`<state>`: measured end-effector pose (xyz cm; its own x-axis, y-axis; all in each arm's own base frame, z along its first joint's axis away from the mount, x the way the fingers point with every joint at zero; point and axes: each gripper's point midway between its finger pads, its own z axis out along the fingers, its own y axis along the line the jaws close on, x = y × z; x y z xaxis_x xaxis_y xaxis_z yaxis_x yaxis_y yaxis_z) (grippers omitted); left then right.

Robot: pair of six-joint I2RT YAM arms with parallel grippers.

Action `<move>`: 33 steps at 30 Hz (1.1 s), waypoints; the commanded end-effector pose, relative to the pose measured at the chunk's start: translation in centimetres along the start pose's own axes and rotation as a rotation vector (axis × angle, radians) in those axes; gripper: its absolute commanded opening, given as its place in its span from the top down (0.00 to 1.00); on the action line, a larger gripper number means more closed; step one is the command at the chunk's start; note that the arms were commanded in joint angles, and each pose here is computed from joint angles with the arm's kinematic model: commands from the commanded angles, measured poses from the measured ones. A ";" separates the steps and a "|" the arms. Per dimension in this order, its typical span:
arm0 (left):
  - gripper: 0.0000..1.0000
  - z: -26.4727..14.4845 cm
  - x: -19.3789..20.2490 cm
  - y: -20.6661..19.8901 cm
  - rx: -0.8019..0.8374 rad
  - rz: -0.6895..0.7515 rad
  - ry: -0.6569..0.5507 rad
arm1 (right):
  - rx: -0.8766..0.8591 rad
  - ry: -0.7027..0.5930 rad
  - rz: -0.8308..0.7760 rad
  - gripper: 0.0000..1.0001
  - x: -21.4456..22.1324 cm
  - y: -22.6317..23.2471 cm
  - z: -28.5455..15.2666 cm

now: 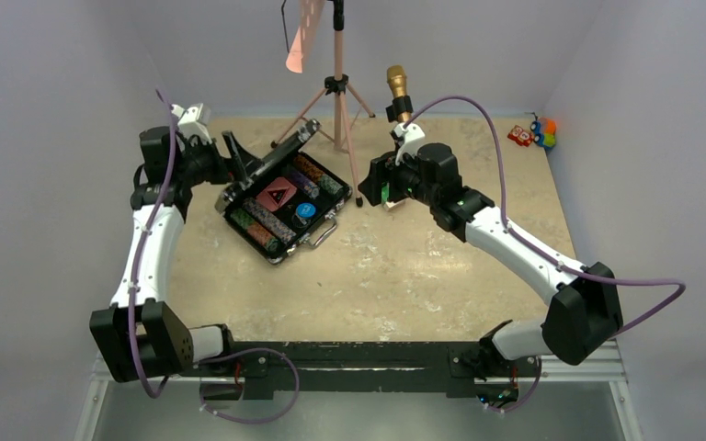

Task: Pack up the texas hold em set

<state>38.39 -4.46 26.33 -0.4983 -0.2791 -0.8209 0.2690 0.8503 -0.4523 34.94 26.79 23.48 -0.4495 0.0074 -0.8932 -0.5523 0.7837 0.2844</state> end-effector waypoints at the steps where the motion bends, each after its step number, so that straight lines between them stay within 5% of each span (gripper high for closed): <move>1: 0.06 -3.1 0.9 -5.0 0.165 -0.001 0.007 | 0.024 -0.054 -0.017 0.17 -1.6 -0.3 -1.1; 10: 0.06 -7.5 0.3 -3.6 -0.088 0.138 -0.119 | 0.082 -0.065 -0.009 0.17 -1.5 -1.3 -1.9; 20: 0.16 -3.6 4.2 -4.3 -0.161 0.184 0.076 | 0.081 -0.061 0.049 0.21 -0.9 -1.3 -1.0; 27: 0.28 1.3 5.7 -4.8 -0.218 0.169 0.194 | 0.013 -0.034 0.127 0.34 0.3 -0.4 1.9; 33: 0.46 5.9 9.6 -3.6 -0.231 0.106 0.325 | -0.047 0.006 0.178 0.61 1.2 0.3 5.2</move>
<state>36.05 -12.37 19.92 -0.6924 -0.0226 -0.7212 0.2134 0.9484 -0.2346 36.41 27.98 18.49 -0.5649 0.0729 -0.8220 -0.4560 0.8026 0.3846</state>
